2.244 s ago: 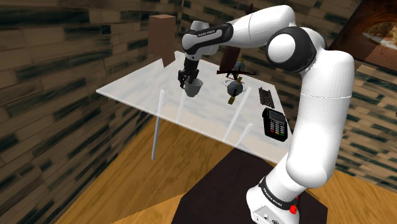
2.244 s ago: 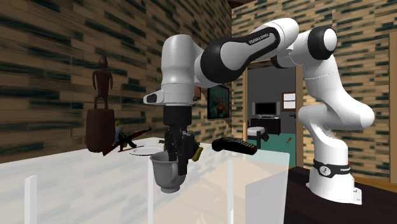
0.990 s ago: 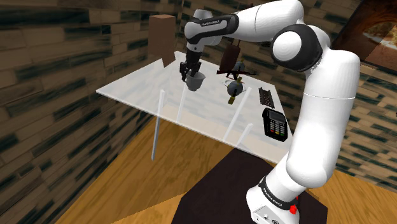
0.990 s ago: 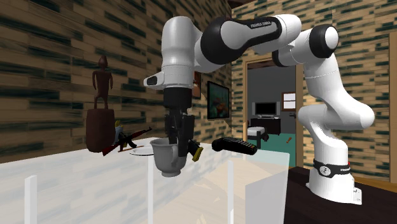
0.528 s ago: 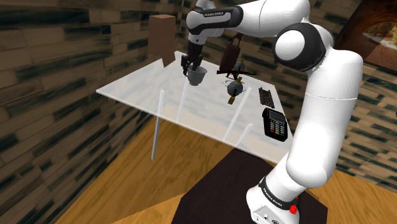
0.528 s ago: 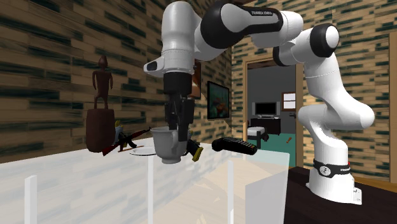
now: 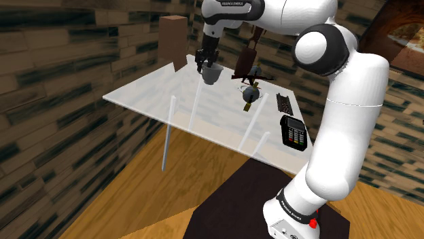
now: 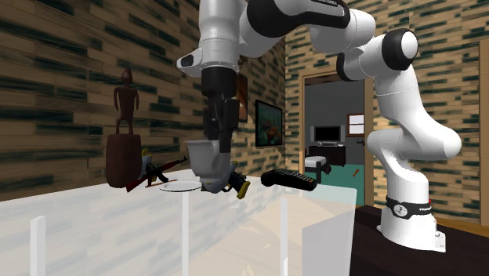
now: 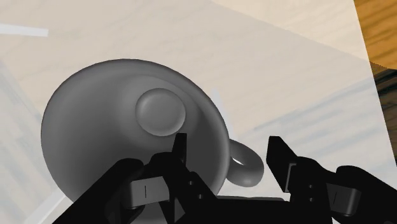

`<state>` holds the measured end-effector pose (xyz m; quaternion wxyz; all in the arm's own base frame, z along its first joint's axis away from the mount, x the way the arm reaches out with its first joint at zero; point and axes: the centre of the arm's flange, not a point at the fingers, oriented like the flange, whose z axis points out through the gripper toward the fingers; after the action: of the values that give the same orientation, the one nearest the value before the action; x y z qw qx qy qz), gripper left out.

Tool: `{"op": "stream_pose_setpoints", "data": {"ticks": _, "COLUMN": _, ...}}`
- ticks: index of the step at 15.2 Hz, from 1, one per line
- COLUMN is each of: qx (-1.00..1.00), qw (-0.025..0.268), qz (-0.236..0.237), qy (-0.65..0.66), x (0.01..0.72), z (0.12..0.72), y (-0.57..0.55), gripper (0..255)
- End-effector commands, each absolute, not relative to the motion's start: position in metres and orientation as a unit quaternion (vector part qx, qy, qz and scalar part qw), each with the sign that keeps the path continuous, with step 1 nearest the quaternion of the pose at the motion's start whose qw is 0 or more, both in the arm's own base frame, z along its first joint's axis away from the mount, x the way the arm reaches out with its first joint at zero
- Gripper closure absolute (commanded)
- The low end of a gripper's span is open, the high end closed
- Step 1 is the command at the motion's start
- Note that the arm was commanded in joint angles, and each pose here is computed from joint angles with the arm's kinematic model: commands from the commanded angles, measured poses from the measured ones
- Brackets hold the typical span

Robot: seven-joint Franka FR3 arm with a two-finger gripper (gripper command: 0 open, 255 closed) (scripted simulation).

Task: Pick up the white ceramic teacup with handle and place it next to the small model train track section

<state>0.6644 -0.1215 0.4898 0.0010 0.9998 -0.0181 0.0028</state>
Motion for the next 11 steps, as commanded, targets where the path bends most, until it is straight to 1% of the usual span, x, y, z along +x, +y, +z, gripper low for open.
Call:
{"op": "stream_pose_setpoints", "data": {"ticks": 1, "qx": 1.0, "qw": 0.001, "qz": 0.003, "qy": -0.018, "x": 0.665, "z": 0.5, "y": -0.122, "gripper": 255}}
{"op": "stream_pose_setpoints", "data": {"ticks": 8, "qx": 1.0, "qw": 0.001, "qz": 0.003, "qy": -0.018, "x": 0.665, "z": 0.533, "y": -0.122, "gripper": 255}}
{"op": "stream_pose_setpoints", "data": {"ticks": 11, "qx": 1.0, "qw": 0.001, "qz": 0.003, "qy": -0.018, "x": 0.644, "z": 0.533, "y": -0.155, "gripper": 255}}
